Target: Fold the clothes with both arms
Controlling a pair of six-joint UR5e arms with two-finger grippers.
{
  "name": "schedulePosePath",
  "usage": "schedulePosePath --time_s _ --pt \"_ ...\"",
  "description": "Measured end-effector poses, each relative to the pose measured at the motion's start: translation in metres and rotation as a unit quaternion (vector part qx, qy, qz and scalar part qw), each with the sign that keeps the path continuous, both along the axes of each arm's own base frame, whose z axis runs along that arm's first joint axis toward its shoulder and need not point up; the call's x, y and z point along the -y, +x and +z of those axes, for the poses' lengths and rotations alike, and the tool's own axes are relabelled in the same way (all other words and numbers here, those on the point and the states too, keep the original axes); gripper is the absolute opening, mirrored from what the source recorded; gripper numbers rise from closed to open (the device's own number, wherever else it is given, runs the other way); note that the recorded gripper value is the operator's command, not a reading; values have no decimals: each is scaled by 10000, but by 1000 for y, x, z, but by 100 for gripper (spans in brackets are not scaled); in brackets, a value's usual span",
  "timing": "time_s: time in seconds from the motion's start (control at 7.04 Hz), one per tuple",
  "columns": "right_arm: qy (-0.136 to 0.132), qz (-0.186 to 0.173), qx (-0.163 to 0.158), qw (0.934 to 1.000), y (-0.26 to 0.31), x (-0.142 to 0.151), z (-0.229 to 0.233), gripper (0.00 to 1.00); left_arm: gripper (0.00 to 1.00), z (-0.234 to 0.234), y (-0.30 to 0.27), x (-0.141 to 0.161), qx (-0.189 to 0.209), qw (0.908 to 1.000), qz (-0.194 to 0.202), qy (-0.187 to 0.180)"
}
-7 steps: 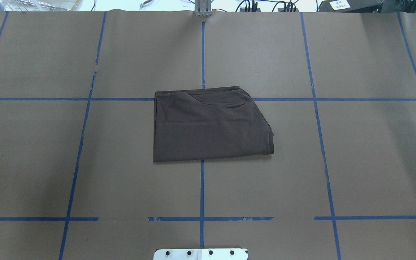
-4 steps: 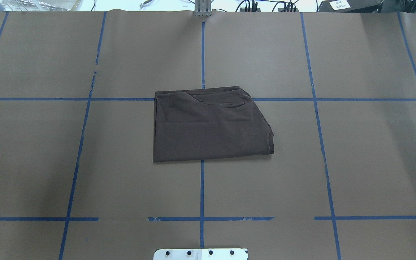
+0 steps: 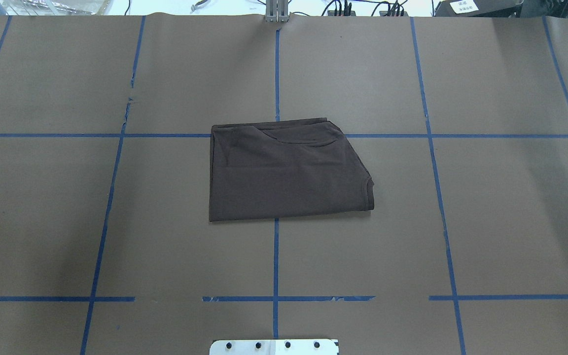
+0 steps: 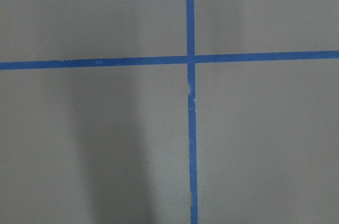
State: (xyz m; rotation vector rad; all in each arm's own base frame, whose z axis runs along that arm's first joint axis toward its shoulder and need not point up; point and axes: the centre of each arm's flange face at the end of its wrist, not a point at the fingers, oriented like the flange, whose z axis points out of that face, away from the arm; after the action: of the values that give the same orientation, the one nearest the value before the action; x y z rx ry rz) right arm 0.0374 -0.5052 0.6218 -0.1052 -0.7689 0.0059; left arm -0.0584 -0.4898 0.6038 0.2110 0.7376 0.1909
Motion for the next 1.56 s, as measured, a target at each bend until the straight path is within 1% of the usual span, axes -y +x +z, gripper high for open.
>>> schedulePosePath --time_s 0.71,0.99,1.14,1.56 --pt "-41 -1 -2 10000 0 -3 4 100 100 -4 -1 -1 -1 10000 -8 33" --pt "-65 -1 -3 10000 0 -4 7 100 100 -1 -1 -6 -1 10000 -21 -16" --pt "-76 -1 -4 10000 0 -4 7 100 100 7 -2 -11 -8 9999 -63 -141" --pt "-104 0 -5 9999 0 -6 10 100 100 31 -2 -30 -40 9947 -535 -872"
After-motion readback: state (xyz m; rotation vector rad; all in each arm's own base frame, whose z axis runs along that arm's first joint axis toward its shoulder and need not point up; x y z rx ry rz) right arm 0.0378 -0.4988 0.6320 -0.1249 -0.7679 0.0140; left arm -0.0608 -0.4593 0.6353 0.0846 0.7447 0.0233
